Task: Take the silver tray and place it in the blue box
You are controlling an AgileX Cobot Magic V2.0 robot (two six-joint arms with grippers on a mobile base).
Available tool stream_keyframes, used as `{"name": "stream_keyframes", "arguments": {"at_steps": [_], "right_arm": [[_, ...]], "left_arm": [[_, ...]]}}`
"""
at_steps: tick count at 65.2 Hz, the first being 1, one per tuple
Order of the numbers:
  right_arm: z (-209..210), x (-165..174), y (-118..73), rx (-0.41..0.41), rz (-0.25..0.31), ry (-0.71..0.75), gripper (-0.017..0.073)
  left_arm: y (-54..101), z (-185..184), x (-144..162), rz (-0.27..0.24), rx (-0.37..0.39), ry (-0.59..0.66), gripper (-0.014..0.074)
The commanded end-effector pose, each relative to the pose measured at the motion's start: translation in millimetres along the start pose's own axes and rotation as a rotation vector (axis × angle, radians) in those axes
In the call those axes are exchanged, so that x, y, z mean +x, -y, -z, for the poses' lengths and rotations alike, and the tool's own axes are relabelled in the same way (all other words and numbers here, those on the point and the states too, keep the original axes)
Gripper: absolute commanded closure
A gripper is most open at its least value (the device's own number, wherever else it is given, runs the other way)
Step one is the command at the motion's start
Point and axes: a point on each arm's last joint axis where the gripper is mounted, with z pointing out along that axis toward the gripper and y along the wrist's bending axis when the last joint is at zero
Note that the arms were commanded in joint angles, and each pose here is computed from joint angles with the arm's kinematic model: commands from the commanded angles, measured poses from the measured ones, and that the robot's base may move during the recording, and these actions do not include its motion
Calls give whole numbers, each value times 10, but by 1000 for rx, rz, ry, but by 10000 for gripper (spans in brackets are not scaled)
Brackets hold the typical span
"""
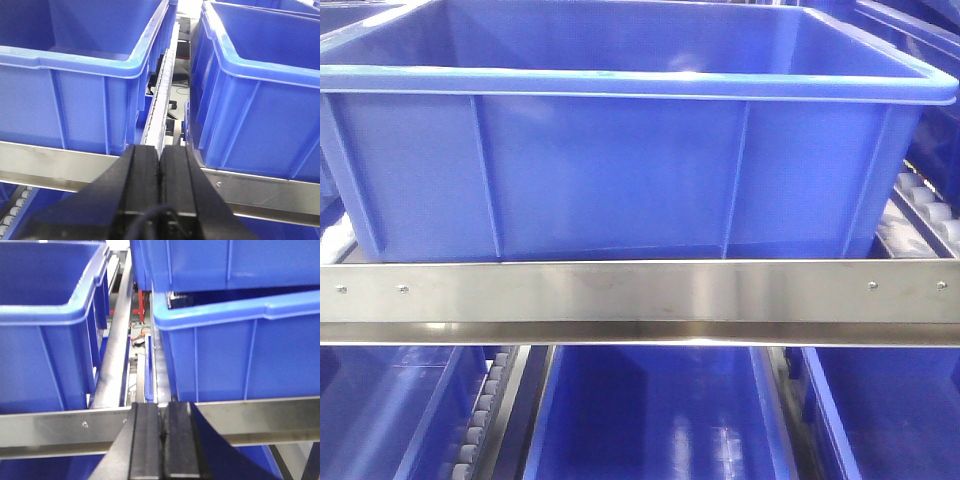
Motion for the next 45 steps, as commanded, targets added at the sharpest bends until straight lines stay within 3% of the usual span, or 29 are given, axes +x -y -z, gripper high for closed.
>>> {"name": "stream_keyframes", "arguments": {"at_steps": [1,45], "right_arm": [[19,-89,-7,-7,7,113,505],[19,-89,-7,-7,7,113,505]], "left_arm": [[-3,19,-100,7,-4,109,690],[-3,19,-100,7,-4,109,690]]}}
